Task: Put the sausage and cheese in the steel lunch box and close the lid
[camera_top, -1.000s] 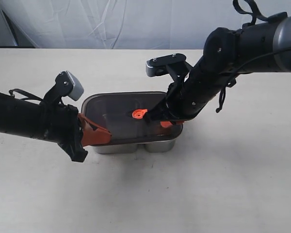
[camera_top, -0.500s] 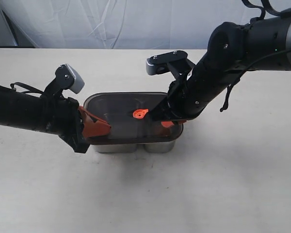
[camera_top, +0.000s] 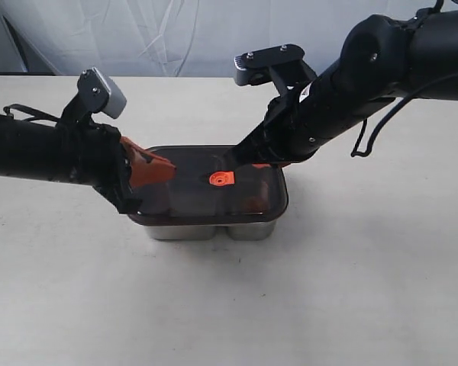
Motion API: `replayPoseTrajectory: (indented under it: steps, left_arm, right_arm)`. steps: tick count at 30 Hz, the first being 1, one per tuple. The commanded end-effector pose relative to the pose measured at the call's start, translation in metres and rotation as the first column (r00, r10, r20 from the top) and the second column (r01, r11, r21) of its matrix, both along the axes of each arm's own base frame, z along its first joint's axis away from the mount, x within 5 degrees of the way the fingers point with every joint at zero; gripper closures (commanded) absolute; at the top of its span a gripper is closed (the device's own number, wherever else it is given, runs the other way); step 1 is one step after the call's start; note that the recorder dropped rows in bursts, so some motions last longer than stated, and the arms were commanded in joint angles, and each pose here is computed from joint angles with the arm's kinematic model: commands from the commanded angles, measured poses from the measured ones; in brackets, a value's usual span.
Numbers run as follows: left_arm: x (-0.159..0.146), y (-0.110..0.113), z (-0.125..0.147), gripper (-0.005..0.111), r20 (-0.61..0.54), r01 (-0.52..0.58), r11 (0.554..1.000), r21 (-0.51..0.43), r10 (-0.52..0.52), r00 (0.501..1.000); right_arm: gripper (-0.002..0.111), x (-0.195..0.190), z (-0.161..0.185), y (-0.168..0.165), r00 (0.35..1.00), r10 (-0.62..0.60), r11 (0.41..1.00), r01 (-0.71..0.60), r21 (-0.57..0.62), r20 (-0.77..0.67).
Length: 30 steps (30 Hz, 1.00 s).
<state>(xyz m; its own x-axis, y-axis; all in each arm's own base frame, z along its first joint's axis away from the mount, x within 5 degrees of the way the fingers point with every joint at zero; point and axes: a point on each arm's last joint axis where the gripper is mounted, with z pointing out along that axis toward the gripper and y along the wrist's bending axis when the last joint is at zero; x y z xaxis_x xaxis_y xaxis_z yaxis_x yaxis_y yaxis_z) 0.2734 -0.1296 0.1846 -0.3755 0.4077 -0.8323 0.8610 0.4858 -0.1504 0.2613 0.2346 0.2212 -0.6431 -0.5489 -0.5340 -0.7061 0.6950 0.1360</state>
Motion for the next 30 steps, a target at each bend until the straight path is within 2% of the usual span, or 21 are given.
replayPoseTrajectory:
  steps: [1,4,6,12,16,18,23,27,30]
  left_arm:
    - [0.011,0.006,0.006,0.107,0.056,-0.094,0.994,0.06,0.091,0.994]
    - [0.023,0.02,0.001,0.107,0.091,-0.277,0.947,0.16,0.265,0.96]
    - [0.028,0.024,0.002,0.107,0.102,-0.341,0.923,0.18,0.327,0.939]
    - [0.035,0.024,0.009,0.107,0.169,-0.332,0.922,0.197,0.302,0.938]
    - [0.042,0.033,0.011,0.107,0.199,-0.432,0.87,0.239,0.392,0.898]
    - [0.043,0.033,0.009,0.107,0.189,-0.435,0.868,0.238,0.398,0.898]
    - [0.044,0.024,-0.008,0.107,0.117,-0.366,0.905,0.218,0.349,0.93]
    - [0.048,0.028,-0.031,0.107,0.073,-0.388,0.877,0.284,0.384,0.92]
    - [0.049,0.03,-0.033,0.107,0.074,-0.411,0.861,0.298,0.408,0.91]
  right_arm:
    - [0.109,-0.001,0.002,-0.001,1.0,0.01,1.0,-0.01,-0.01,0.015]
    - [0.109,-0.001,0.002,-0.002,1.0,0.008,1.0,-0.008,-0.01,0.012]
    - [0.109,-0.001,0.002,-0.002,1.0,0.008,1.0,-0.008,-0.01,0.012]
    - [0.109,-0.001,0.002,-0.001,1.0,0.007,1.0,-0.007,-0.009,0.008]
    - [0.109,-0.002,0.001,-0.002,1.0,-0.006,1.0,0.006,-0.006,-0.005]
    - [0.109,-0.002,0.002,-0.002,1.0,-0.007,1.0,0.007,-0.006,-0.008]
    - [0.109,-0.002,0.002,-0.002,1.0,-0.018,1.0,0.018,-0.004,-0.016]
    - [0.109,-0.004,0.002,-0.003,0.999,-0.011,1.0,0.011,-0.013,-0.03]
    - [0.109,-0.005,0.002,-0.004,0.999,-0.005,1.0,0.004,-0.024,-0.033]
